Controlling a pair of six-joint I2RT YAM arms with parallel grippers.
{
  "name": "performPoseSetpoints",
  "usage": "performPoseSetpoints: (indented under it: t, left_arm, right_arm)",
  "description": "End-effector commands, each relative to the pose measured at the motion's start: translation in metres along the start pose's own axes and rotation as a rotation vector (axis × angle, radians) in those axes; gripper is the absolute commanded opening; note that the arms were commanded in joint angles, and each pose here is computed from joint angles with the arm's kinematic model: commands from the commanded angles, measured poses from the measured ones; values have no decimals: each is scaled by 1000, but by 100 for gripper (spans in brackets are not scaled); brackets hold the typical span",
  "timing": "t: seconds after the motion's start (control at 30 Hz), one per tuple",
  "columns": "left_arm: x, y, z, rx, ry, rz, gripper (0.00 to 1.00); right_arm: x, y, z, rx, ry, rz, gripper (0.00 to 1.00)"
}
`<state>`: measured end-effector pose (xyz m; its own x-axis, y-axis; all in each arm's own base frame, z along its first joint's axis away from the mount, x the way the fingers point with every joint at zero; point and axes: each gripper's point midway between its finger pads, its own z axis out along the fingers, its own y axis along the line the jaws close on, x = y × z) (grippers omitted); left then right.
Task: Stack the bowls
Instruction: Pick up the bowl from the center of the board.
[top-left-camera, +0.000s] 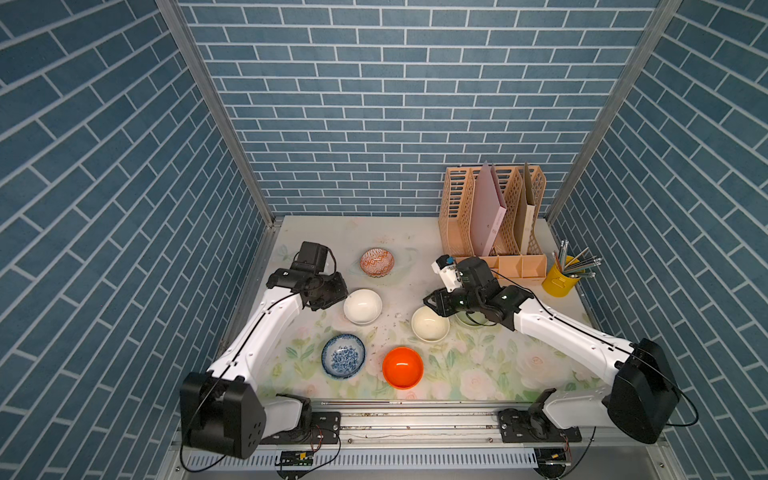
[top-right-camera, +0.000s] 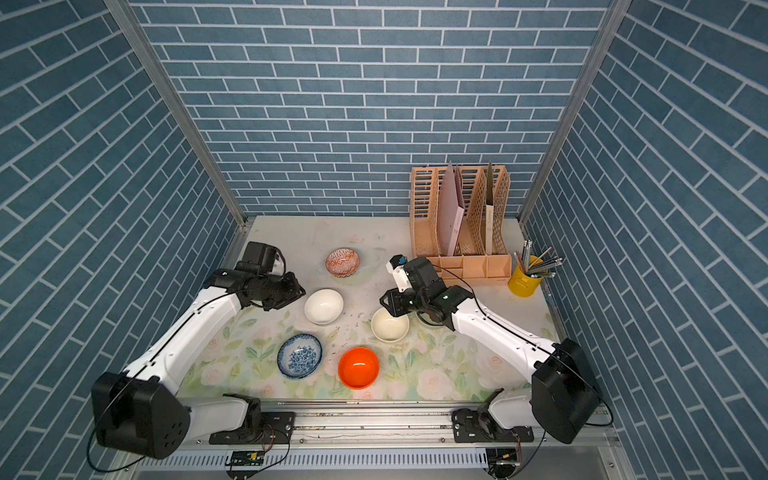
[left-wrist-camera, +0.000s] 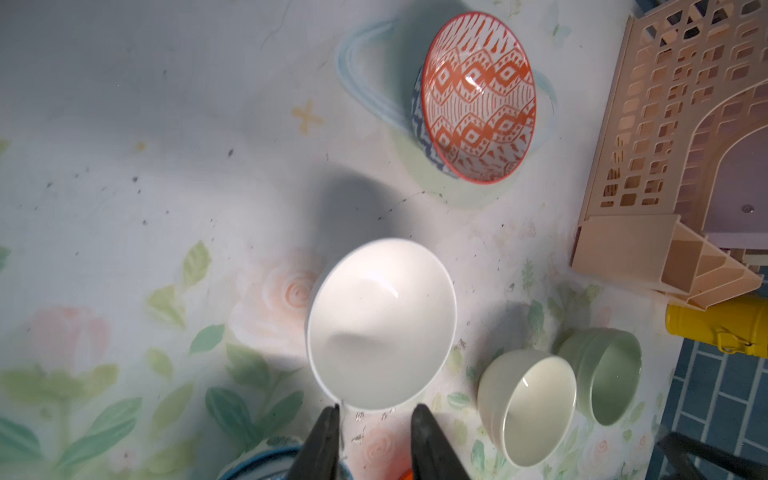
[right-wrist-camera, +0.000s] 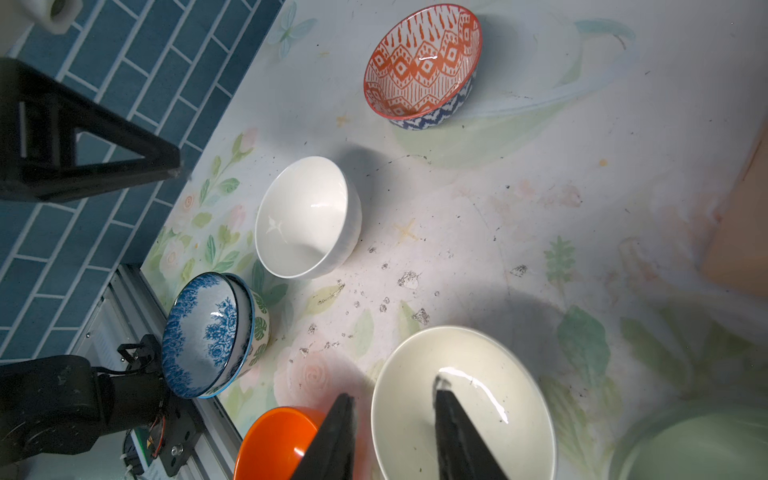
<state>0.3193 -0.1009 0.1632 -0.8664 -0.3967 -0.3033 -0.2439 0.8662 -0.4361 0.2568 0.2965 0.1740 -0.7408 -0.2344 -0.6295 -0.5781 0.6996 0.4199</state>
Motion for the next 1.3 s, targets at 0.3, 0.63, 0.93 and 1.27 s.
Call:
performPoseSetpoints:
  t: [0.3, 0.63, 0.93, 1.27]
  left_arm:
    - [-71, -21, 73, -28, -30, 65, 31]
    - [-99, -39, 117, 7, -31, 72, 31]
    - [-103, -34, 145, -32, 5, 70, 26]
    - [-102, -28, 164, -74, 30, 76, 25]
  right_arm:
    - [-11, -3, -15, 49, -40, 14, 36]
    - [-10, -1, -19, 43, -37, 20, 36]
    - [-10, 0, -22, 44, -38, 15, 36]
    - [-8, -1, -20, 42, -29, 15, 36]
